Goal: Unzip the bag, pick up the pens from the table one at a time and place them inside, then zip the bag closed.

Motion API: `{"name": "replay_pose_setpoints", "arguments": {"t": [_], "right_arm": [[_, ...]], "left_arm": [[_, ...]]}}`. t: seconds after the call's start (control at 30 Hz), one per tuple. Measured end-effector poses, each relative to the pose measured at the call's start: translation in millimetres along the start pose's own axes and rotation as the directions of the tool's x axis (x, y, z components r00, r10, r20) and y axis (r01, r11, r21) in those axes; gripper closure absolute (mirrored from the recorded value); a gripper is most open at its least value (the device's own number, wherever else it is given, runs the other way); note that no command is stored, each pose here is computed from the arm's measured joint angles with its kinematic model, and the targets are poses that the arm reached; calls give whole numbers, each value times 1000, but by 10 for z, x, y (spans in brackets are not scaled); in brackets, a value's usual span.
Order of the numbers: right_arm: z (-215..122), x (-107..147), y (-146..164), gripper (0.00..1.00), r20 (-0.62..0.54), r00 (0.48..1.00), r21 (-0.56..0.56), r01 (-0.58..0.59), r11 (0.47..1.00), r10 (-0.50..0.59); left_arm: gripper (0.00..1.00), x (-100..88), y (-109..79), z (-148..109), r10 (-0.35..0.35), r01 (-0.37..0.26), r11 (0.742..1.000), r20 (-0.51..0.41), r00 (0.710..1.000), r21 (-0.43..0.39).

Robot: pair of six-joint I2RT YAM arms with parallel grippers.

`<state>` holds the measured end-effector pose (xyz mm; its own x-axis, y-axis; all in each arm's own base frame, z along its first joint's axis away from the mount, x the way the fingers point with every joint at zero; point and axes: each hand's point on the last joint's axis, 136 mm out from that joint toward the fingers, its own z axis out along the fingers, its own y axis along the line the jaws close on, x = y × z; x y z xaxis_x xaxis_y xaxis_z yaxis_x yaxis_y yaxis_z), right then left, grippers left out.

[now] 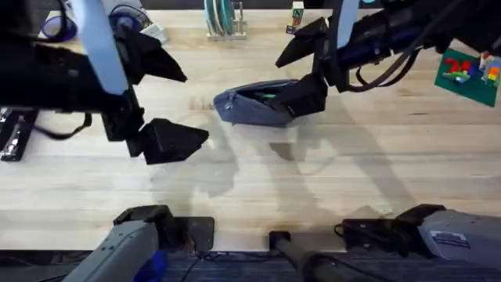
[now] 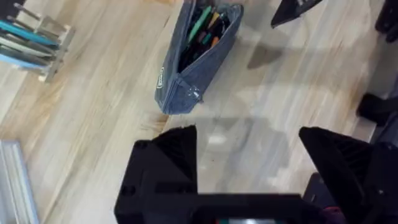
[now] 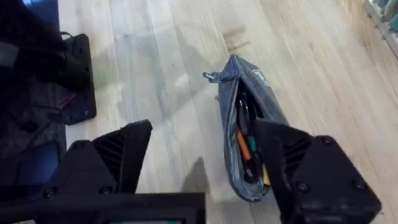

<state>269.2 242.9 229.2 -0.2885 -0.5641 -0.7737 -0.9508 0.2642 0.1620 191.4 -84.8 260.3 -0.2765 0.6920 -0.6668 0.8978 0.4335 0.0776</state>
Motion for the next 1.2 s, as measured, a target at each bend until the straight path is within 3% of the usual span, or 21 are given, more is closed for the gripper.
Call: {"name": "replay_pose_setpoints", "arguments": {"t": [0.2,0.33,0.57,0.8,1.2], "right_arm": [[0,15,12,5,-5,1000,-4,-6,1000,6],[0,-16,30,5,9,1000,-17,-20,1000,20],[0,-26,43,4,9,968,-28,-250,968,251],[-1,-33,54,4,5,915,-36,-404,914,404],[0,-41,68,4,1,863,-44,-504,862,505]], "left_arm": [[6,79,118,165,91,-90,993,-19,996,77],[6,132,225,213,101,-100,990,-3,995,98],[6,260,294,174,104,-114,983,74,992,145],[6,341,409,247,96,-123,973,143,985,194],[6,399,530,440,169,-232,941,251,953,246]]}}
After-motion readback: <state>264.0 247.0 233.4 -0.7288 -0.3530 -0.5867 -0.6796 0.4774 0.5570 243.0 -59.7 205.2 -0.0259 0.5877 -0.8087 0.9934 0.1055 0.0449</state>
